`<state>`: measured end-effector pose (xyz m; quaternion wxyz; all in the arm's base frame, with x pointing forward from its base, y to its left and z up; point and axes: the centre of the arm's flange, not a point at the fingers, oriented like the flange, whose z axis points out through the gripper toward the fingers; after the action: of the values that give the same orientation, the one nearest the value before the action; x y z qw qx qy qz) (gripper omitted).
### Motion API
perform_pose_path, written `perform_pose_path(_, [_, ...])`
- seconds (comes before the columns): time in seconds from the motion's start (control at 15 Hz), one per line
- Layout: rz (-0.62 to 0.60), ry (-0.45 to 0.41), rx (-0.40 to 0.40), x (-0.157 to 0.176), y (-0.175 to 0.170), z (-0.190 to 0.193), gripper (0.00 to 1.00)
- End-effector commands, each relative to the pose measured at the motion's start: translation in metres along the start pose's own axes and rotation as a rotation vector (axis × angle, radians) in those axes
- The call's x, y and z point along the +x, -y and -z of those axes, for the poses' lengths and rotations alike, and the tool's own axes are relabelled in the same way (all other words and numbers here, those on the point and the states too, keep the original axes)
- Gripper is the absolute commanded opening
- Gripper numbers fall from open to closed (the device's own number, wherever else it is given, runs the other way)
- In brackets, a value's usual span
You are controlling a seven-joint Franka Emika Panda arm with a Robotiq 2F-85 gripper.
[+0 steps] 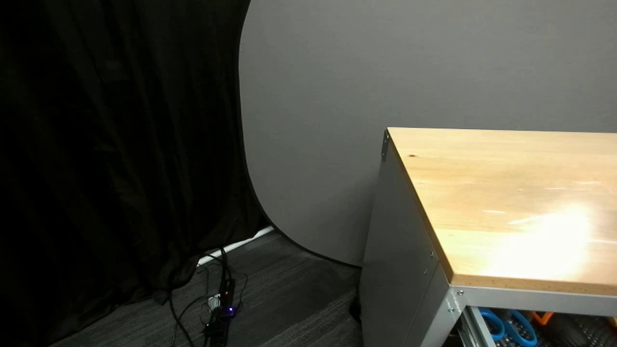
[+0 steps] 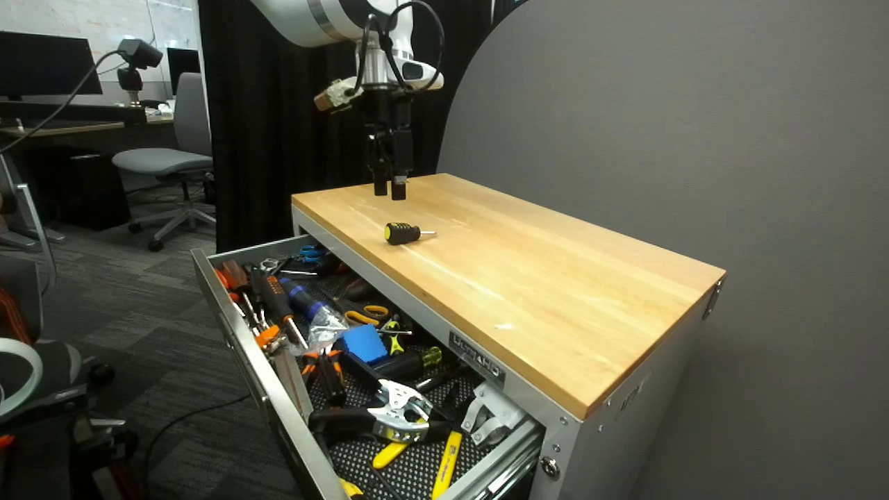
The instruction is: Put the screwdriver in the drawer then close it
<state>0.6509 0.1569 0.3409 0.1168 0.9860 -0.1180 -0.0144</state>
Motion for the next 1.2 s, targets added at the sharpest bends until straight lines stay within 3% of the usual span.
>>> perform_pose_path(0.0, [0.0,-0.004,0.074,0.011,-0.025,0.002,1.0])
perform_pose_path(0.47, [-0.002,0.073,0.104,0.02,-0.068,-0.019,1.0])
perform_pose_path(0.87, [0.022,0.146,0.181,0.007,-0.055,-0.039,1.0])
perform_pose_path(1.07, [0.026,0.143,0.19,0.001,-0.045,-0.044,1.0])
perform_pose_path(1.13, [0.023,0.122,0.18,0.0,-0.044,-0.045,0.75])
